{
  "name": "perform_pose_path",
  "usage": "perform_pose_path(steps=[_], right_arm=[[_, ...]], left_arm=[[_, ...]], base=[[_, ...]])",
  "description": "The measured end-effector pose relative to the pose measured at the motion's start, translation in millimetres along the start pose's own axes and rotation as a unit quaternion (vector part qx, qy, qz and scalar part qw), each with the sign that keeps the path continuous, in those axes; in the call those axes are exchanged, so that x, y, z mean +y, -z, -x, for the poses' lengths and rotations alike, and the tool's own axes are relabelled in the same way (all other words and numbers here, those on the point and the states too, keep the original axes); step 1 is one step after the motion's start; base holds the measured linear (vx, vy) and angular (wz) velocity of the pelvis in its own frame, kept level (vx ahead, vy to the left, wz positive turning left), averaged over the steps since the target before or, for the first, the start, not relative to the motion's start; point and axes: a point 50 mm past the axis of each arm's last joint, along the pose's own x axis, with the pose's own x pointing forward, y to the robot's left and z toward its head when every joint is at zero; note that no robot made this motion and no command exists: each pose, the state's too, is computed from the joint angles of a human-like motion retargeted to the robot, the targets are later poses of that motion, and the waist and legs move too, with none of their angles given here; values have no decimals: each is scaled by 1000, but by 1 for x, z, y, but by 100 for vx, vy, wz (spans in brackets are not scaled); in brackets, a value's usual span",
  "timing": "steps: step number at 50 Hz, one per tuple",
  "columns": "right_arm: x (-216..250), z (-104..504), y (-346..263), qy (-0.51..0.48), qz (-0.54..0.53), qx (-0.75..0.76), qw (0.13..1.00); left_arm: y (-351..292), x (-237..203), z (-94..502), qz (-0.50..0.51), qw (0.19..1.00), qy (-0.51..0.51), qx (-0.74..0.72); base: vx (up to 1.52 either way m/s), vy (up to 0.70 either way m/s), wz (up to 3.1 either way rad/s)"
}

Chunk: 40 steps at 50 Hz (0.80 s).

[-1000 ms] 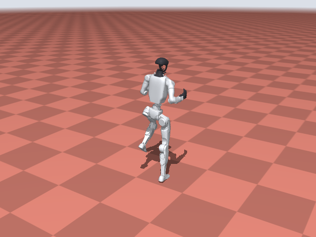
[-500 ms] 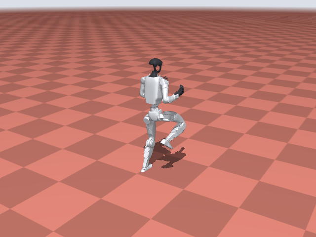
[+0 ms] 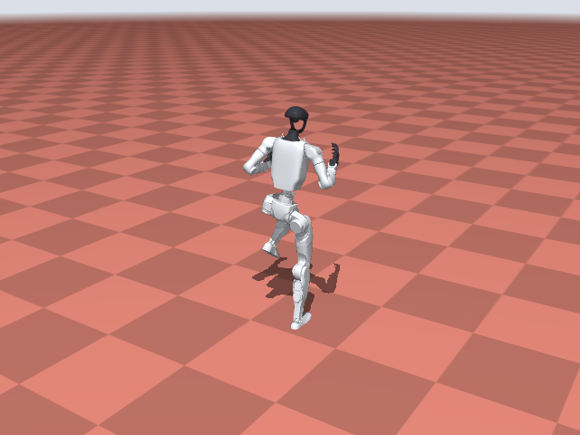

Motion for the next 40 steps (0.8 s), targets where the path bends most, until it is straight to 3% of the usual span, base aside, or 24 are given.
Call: perform_pose_path(steps=[5, 8, 12, 15, 18, 20, 22, 26, 33, 37, 40], right_arm=[[13, 33, -29, 38, -112, -48, 992], [29, 46, -22, -17, -136, -6, 991], [33, 49, 3, -44, -86, 60, 994], [29, 53, 20, -28, -50, 92, 994], [18, 61, 22, 27, -51, 95, 994], [11, 67, 8, 37, -47, 80, 995], [7, 69, -9, 8, -43, 71, 997], [3, 81, -21, -36, -23, 116, 992], [-11, 105, 14, 3, 54, 216, 975], [-11, 70, 34, 21, 46, 166, 985], [4, 6, 10, -27, 33, 17, 999]], left_arm=[[5, 6, 32, -101, 980, 125, 120], [16, 17, 51, -106, 975, 93, 170], [36, 8, 21, -84, 989, 26, 120], [40, -44, -37, -26, 999, 42, 13], [-14, -129, -96, 29, 977, 134, -164], [-68, -168, -106, 51, 937, 207, -277], [-99, -176, -101, 70, 907, 230, -344], [-108, -163, -80, 135, 898, 213, -359], [-93, -132, -61, 131, 911, 228, -319], [-65, -96, -58, 130, 950, 155, -239], [-30, -32, -33, 65, 988, 42, -131]], base=[[19, 7, 62], [6, 8, -177], [-11, 9, -58], [-31, 12, 134], [-30, 6, 167], [-3, -1, -48], [20, -6, -140], [27, -13, -3], [4, -11, 49], [-18, -11, -53], [-23, -9, -157]])
